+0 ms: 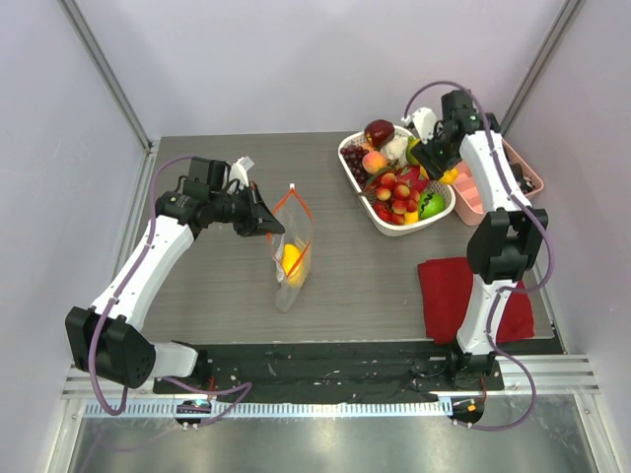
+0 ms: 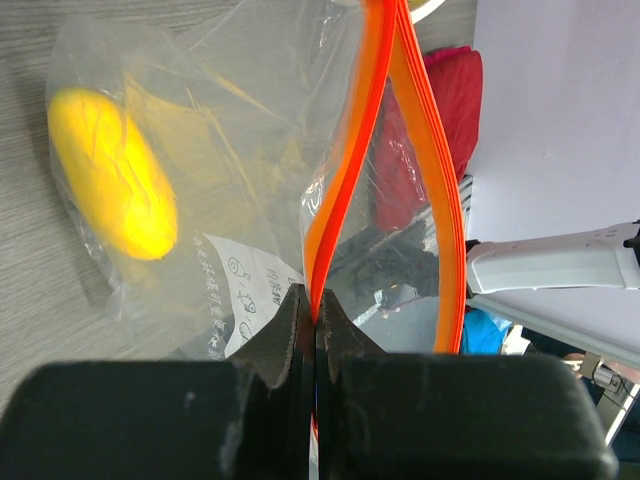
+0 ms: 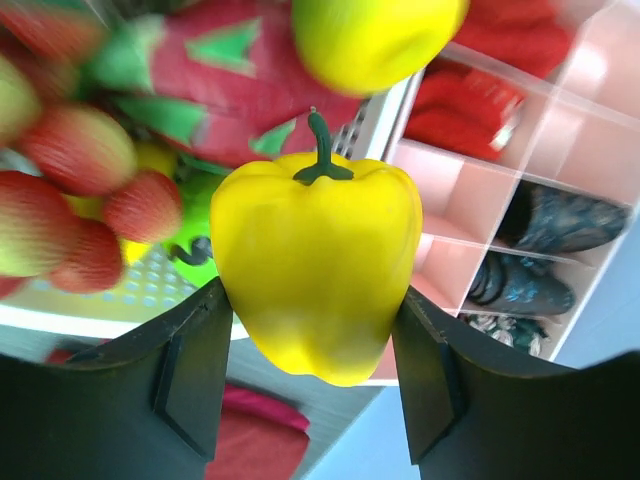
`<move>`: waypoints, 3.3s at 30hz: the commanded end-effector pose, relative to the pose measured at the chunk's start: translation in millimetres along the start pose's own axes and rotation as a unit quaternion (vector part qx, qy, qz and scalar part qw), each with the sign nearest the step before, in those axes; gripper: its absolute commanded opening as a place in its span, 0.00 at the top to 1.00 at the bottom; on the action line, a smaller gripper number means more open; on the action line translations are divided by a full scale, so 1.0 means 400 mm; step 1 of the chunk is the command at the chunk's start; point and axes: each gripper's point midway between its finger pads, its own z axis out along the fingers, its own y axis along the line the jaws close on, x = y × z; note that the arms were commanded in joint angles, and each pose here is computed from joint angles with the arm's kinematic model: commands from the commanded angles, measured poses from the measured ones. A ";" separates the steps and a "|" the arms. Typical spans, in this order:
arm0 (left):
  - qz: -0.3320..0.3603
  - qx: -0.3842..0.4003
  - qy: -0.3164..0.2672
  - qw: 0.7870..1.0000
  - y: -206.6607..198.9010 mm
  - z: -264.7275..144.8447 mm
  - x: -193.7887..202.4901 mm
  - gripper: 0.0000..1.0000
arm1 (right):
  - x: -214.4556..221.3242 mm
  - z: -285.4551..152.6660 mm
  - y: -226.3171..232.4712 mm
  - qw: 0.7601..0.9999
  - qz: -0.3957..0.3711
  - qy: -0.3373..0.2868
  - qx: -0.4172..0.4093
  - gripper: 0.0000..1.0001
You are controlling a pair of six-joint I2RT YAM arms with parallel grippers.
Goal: Place the food in the zip-top bag and seal the zipper
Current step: Pick up the fake fruit from the bin, then place the fake fruit in the zipper food storage bag, then pick up the fake fruit from the bin.
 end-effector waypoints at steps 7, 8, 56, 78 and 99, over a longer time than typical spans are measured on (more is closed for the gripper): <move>0.021 0.025 -0.011 0.999 -0.035 -0.018 -0.014 1.00 | -0.352 -0.492 0.167 0.937 0.095 -0.309 -0.133 0.64; 0.021 0.026 -0.010 0.999 -0.036 -0.017 -0.014 1.00 | -0.387 -0.563 0.184 0.919 0.106 -0.352 -0.141 0.63; 0.012 0.037 -0.021 0.999 -0.044 -0.027 -0.024 1.00 | -0.503 -0.591 0.627 0.873 0.113 -0.406 -0.244 0.02; 0.020 0.034 -0.022 0.999 -0.043 -0.034 -0.020 1.00 | -0.240 -0.085 -0.095 0.932 0.258 -0.251 0.039 0.00; 0.019 0.023 -0.016 0.999 -0.025 -0.019 -0.023 1.00 | -0.234 0.172 -0.104 0.950 0.229 -0.213 0.024 0.00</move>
